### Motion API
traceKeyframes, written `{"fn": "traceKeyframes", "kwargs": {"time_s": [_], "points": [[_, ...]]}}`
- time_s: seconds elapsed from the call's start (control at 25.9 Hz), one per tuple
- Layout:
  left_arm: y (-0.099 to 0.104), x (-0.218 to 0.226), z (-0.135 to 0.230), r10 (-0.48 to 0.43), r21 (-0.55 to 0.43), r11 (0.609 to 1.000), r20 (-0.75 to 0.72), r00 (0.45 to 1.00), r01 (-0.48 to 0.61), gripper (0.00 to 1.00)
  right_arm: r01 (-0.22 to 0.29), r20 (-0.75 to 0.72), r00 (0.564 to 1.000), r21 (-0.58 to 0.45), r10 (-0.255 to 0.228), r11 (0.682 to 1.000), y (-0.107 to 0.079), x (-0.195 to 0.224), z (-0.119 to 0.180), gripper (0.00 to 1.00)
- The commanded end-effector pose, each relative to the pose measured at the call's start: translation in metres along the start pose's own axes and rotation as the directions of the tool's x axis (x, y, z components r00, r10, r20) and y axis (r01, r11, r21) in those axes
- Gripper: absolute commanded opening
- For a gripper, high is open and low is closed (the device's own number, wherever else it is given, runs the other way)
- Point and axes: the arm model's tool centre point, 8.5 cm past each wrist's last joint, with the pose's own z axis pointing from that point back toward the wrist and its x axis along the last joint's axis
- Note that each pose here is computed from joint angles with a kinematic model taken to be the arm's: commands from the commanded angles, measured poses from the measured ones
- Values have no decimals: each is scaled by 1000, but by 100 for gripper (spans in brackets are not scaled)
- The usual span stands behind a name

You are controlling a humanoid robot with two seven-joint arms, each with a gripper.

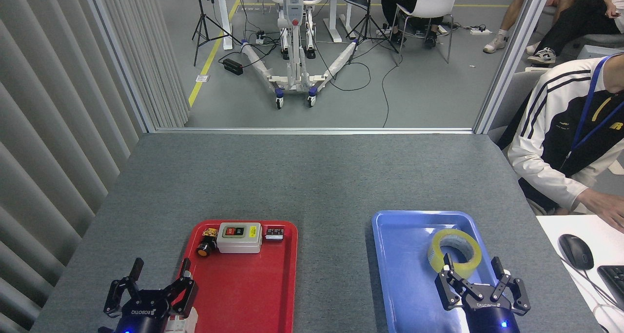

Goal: Place and move tape with both arms

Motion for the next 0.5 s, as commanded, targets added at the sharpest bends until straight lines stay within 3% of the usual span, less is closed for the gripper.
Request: {"fn": "traceKeyframes", "kwargs": {"time_s": [0.0,0.46], "points": [[1,2,0,4,2,1000,23,1000,-4,100,-1,0,1000,-8,1,1000,0,0,3,100],[0,3,-1,18,7,1000,23,1000,-18,100,1,-1,1000,-6,-1,1000,1,0,7,100]]}}
